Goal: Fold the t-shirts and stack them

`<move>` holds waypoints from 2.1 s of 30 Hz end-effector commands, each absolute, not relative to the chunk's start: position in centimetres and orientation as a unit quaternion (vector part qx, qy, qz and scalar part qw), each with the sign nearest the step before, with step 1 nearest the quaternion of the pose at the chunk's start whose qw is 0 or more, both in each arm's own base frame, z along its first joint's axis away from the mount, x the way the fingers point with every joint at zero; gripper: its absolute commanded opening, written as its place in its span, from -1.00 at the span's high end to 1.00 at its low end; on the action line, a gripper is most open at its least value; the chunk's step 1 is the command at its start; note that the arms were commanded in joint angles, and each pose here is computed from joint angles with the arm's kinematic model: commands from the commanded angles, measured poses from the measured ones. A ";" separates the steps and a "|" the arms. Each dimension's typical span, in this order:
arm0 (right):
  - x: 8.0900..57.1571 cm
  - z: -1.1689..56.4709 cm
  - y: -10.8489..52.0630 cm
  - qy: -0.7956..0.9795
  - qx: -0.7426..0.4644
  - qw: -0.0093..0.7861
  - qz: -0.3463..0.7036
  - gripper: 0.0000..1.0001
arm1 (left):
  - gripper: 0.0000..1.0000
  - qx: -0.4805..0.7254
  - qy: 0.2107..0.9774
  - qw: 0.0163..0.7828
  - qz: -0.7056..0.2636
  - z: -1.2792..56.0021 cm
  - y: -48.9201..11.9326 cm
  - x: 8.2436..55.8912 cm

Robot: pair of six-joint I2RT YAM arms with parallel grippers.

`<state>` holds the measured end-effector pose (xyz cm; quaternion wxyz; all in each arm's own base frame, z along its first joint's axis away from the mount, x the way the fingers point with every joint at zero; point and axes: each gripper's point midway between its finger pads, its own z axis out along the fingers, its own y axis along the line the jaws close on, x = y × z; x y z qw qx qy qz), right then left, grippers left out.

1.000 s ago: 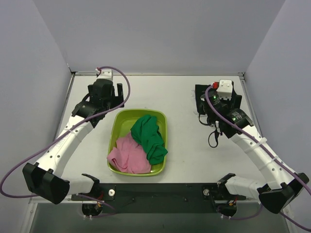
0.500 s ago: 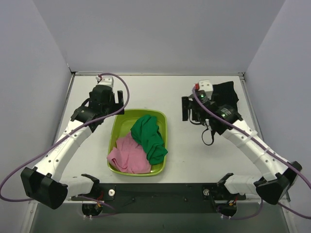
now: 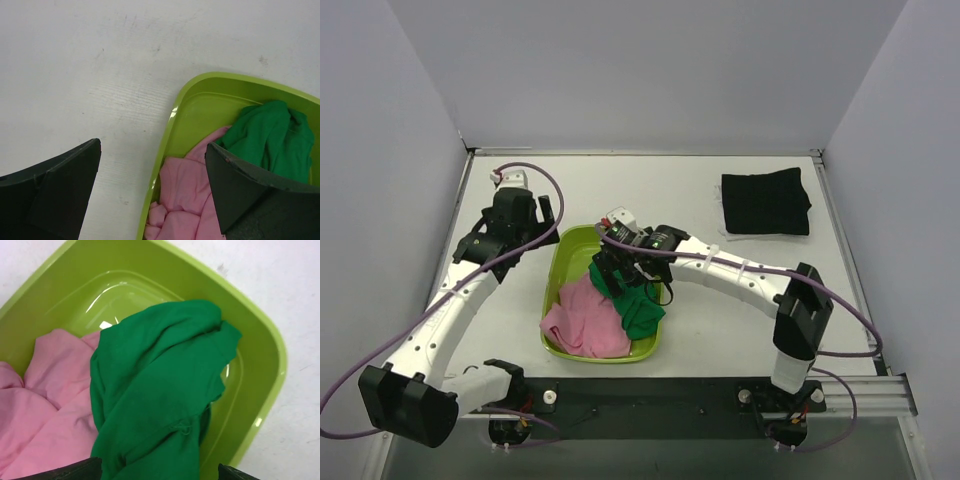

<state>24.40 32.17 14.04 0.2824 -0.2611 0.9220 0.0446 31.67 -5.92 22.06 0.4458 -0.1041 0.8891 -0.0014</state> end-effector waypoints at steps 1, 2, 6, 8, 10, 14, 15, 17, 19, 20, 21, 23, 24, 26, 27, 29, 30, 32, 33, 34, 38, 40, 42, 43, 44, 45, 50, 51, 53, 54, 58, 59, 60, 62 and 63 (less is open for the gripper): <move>23.6 12.7 33.8 0.927 -0.254 0.267 0.066 -0.97 | -0.90 -0.145 0.884 0.444 -0.011 21.7 -4.8 30.9; 23.5 11.8 33.9 0.929 -0.257 0.259 0.061 -0.97 | -0.89 -0.150 0.884 0.443 -0.013 21.5 -4.7 30.7; 23.2 10.2 34.3 0.931 -0.256 0.251 0.059 -0.83 | -0.90 -0.155 0.884 0.439 -0.028 21.0 -4.7 30.6; 23.1 9.6 34.0 0.932 -0.257 0.248 0.055 -0.73 | -0.89 -0.156 0.884 0.440 -0.029 21.1 -4.7 30.7; 23.1 9.3 33.8 0.933 -0.256 0.247 0.055 -0.64 | -0.89 -0.156 0.884 0.439 -0.032 21.1 -4.8 30.7; 23.0 8.5 33.6 0.936 -0.254 0.238 0.059 -0.32 | -0.89 -0.155 0.884 0.440 -0.036 21.2 -4.9 30.8; 23.1 8.4 33.7 0.936 -0.252 0.238 0.063 -0.22 | -0.88 -0.155 0.883 0.441 -0.036 21.3 -4.9 30.8; 23.2 8.1 33.6 0.937 -0.250 0.236 0.063 0.13 | -0.88 -0.155 0.884 0.440 -0.035 21.2 -4.8 30.7; 23.1 8.0 33.7 0.937 -0.252 0.233 0.067 0.50 | -0.88 -0.155 0.884 0.439 -0.035 21.1 -4.9 30.7; 23.1 7.9 33.7 0.937 -0.252 0.231 0.068 0.66 | -0.88 -0.155 0.884 0.440 -0.035 21.1 -4.8 30.7; 23.3 8.1 33.7 0.937 -0.251 0.234 0.067 0.89 | -0.88 -0.154 0.884 0.439 -0.035 21.1 -4.9 30.6; 23.7 9.0 33.8 0.934 -0.248 0.249 0.067 1.00 | -0.87 -0.154 0.884 0.440 -0.035 21.1 -4.8 30.6; 24.0 10.1 34.0 0.931 -0.248 0.258 0.072 1.00 | -0.87 -0.155 0.884 0.441 -0.035 21.1 -4.8 30.6; 24.7 13.3 34.3 0.919 -0.249 0.293 0.081 1.00 | -0.87 -0.154 0.883 0.442 -0.036 21.2 -4.8 30.6; 24.7 14.7 34.0 0.916 -0.252 0.302 0.078 1.00 | -0.87 -0.156 0.881 0.445 -0.037 21.5 -4.9 30.7; 25.6 20.4 34.1 0.896 -0.242 0.361 0.093 1.00 | -0.84 -0.156 0.880 0.447 -0.041 21.9 -4.9 30.7; 25.8 22.3 33.6 0.891 -0.236 0.377 0.091 1.00 | -0.81 -0.147 0.880 0.449 -0.052 22.4 -5.4 30.8; 26.4 28.0 32.2 0.868 -0.210 0.438 0.105 1.00 | -0.66 -0.137 0.876 0.457 -0.070 23.4 -6.0 30.7; 26.7 29.6 31.4 0.862 -0.200 0.454 0.107 1.00 | -0.63 -0.128 0.875 0.459 -0.086 23.9 -6.7 30.6; 27.1 31.1 30.2 0.857 -0.185 0.469 0.106 1.00 | -0.62 -0.125 0.867 0.473 -0.098 25.0 -7.1 30.5; 27.2 38.4 24.0 0.825 -0.113 0.546 0.093 1.00 | -0.59 -0.104 0.857 0.487 -0.131 27.2 -8.8 29.9; 27.4 39.9 21.1 0.816 -0.078 0.568 0.071 1.00 | -0.58 -0.094 0.857 0.487 -0.142 27.6 -9.8 29.7; 27.1 41.0 17.7 0.810 -0.045 0.583 0.054 1.00 | -0.58 -0.072 0.855 0.486 -0.164 28.0 -12.0 29.2; 27.1 41.2 16.5 0.808 -0.032 0.587 0.044 1.00 | -0.58 -0.065 0.857 0.483 -0.169 27.8 -12.8 29.2; 26.8 41.6 14.5 0.805 -0.012 0.592 0.036 1.00 | -0.58 -0.043 0.858 0.478 -0.181 27.7 -14.6 28.6; 26.7 41.1 13.8 0.808 -0.006 0.589 0.028 1.00 | -0.56 -0.036 0.858 0.477 -0.190 27.6 -15.8 28.5; 26.0 39.0 11.2 0.816 0.019 0.577 0.003 1.00 | -0.52 0.015 0.873 0.456 -0.172 23.9 -22.1 26.8; 26.0 37.8 10.9 0.823 0.019 0.568 -0.007 1.00 | -0.52 0.037 0.873 0.450 -0.185 23.5 -24.4 25.5; 25.8 36.6 10.8 0.829 0.024 0.559 -0.006 1.00 | -0.52 0.047 0.880 0.438 -0.174 21.6 -26.5 25.2; 25.9 36.0 10.6 0.832 0.028 0.554 -0.008 1.00 | -0.52 0.069 0.886 0.425 -0.170 20.1 -28.1 24.3; 25.5 32.5 10.2 0.849 0.029 0.527 -0.022 1.00 | -0.53 0.078 0.897 0.402 -0.166 16.8 -30.4 23.3; 25.4 32.2 10.2 0.851 0.034 0.524 -0.018 1.00 | -0.53 0.073 0.898 0.399 -0.170 16.2 -30.9 23.1; 25.3 31.7 10.1 0.852 0.035 0.521 -0.020 1.00 | -0.53 0.077 0.903 0.389 -0.163 14.9 -31.1 23.0; 25.1 30.6 9.9 0.856 0.039 0.516 -0.022 1.00 | -0.54 0.082 0.907 0.380 -0.162 13.4 -31.8 22.3; 25.0 30.3 9.8 0.857 0.039 0.513 -0.020 1.00 | -0.54 0.087 0.911 0.372 -0.153 12.2 -32.0 22.1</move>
